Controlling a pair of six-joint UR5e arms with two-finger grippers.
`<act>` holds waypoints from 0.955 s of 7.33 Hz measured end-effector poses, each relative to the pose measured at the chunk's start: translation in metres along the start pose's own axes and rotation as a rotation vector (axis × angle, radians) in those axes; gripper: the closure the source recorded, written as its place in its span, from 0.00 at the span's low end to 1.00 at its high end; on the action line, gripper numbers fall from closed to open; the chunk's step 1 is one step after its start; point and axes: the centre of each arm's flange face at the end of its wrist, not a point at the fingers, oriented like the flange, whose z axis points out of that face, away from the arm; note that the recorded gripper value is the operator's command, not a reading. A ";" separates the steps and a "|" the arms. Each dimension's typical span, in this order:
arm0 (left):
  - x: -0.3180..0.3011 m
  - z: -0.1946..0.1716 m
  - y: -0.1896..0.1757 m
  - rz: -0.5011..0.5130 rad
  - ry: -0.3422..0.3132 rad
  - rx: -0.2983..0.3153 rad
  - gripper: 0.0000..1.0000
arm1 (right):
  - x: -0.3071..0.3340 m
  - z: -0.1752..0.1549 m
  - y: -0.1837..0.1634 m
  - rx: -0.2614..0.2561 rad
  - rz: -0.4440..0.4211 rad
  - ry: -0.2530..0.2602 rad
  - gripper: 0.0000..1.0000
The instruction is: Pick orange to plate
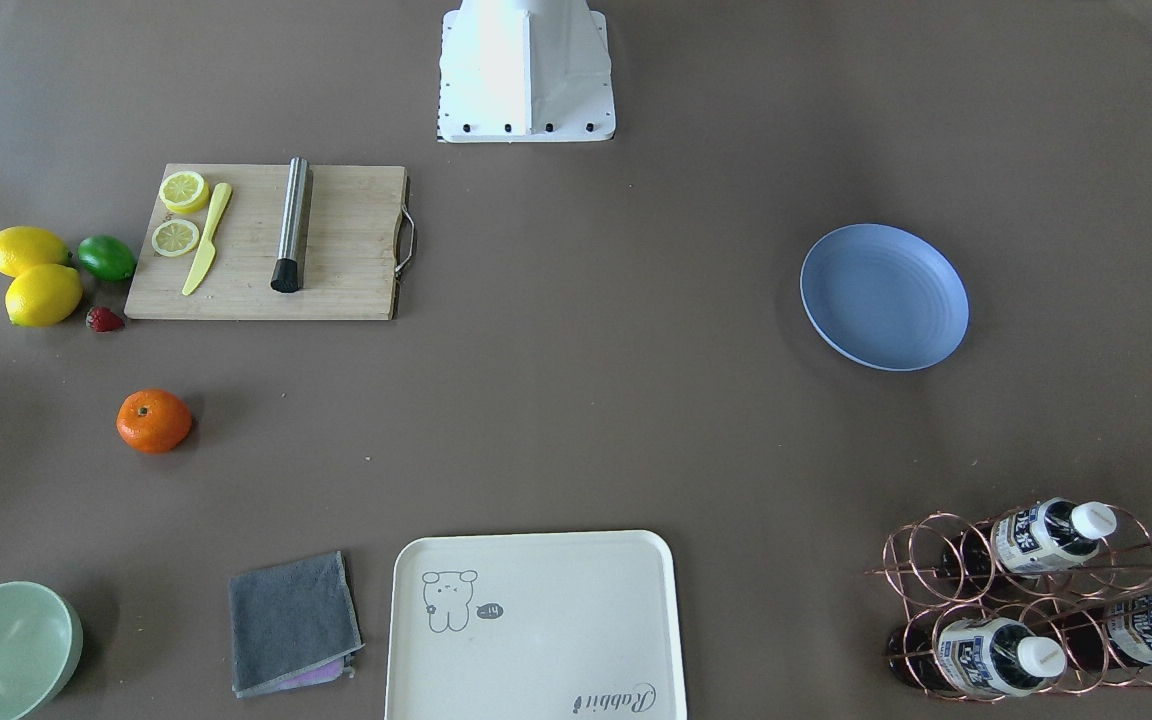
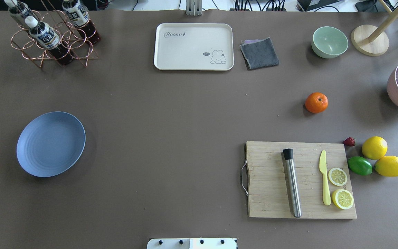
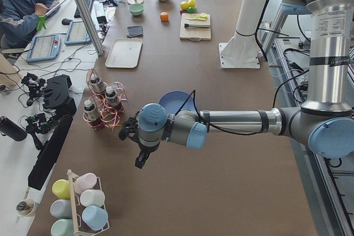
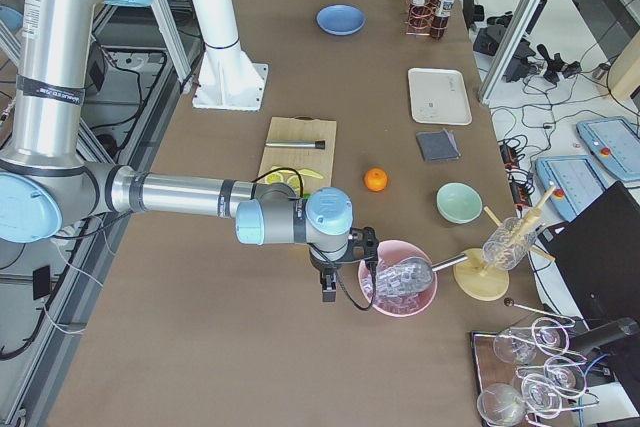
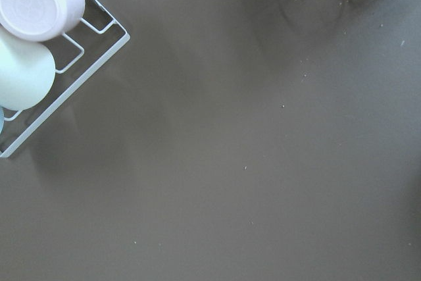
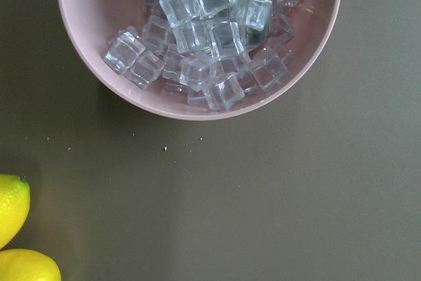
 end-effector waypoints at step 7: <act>0.147 0.105 -0.007 -0.172 0.168 0.097 0.03 | -0.082 -0.003 -0.035 0.198 0.014 -0.068 0.00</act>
